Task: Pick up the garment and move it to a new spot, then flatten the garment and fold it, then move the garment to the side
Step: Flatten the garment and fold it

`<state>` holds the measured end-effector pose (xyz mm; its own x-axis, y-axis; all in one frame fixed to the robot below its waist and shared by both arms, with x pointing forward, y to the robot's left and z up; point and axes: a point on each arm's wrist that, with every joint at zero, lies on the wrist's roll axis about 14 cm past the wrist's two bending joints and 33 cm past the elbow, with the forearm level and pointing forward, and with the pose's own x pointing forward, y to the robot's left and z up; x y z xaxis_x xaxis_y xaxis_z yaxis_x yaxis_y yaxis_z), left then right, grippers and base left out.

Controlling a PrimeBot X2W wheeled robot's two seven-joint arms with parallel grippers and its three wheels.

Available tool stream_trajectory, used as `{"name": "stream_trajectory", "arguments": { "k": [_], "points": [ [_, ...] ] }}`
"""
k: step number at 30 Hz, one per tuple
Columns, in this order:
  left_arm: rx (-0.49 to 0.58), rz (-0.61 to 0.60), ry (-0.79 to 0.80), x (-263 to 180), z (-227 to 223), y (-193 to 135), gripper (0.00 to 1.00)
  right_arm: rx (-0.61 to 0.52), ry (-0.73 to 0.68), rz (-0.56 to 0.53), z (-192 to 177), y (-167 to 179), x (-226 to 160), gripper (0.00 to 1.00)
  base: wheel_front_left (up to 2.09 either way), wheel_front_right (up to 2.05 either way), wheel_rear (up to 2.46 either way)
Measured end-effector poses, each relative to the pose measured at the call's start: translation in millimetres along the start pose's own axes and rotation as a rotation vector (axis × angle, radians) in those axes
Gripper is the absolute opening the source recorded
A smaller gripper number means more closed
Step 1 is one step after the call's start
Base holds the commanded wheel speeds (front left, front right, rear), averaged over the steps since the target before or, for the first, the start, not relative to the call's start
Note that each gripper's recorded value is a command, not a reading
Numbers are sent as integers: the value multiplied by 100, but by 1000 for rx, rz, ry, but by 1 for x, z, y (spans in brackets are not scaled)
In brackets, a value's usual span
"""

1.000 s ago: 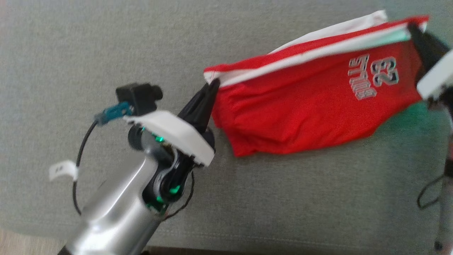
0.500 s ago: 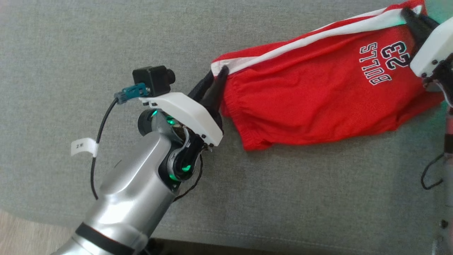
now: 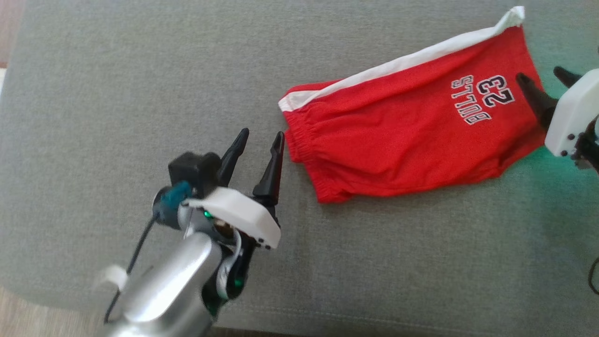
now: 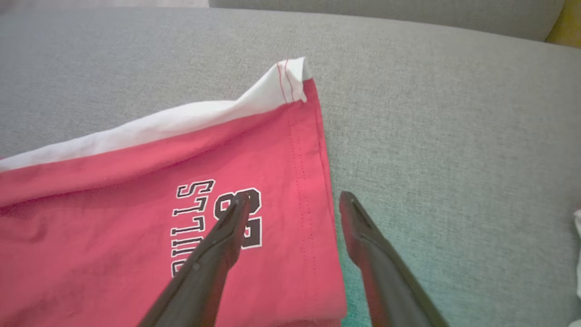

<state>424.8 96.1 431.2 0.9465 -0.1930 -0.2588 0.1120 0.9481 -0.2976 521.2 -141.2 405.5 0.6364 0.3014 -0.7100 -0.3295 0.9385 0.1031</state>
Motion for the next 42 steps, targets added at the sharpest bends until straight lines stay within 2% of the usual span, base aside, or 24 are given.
{"name": "stream_trajectory", "arguments": {
  "k": [7,15,16,17,23,28,34,39,42],
  "points": [
    [90,29,-100,-8,12,0,100,-43,128,-57,-29,-9,23,100,0,0,0],
    [69,54,-138,-15,15,0,100,-16,193,-45,-27,-3,34,100,0,0,0],
    [64,62,-133,-17,13,2,100,-10,197,-36,-28,-1,33,43,0,0,0],
    [64,68,-128,-18,10,4,100,6,197,-25,-28,1,33,0,0,0,0],
    [76,64,-159,-20,17,5,100,120,183,83,-29,28,27,0,0,0,0],
    [80,77,-162,-31,15,8,100,201,132,94,-33,32,16,0,0,0,0],
    [76,90,-151,-54,6,9,100,303,63,-47,-41,-23,-18,0,0,0,0],
    [51,82,-146,-64,1,3,100,330,-8,-190,-33,-78,-45,0,0,0,0],
    [39,89,-145,-65,0,6,100,318,-30,-202,-25,-83,-46,0,0,0,0]
  ]
}}
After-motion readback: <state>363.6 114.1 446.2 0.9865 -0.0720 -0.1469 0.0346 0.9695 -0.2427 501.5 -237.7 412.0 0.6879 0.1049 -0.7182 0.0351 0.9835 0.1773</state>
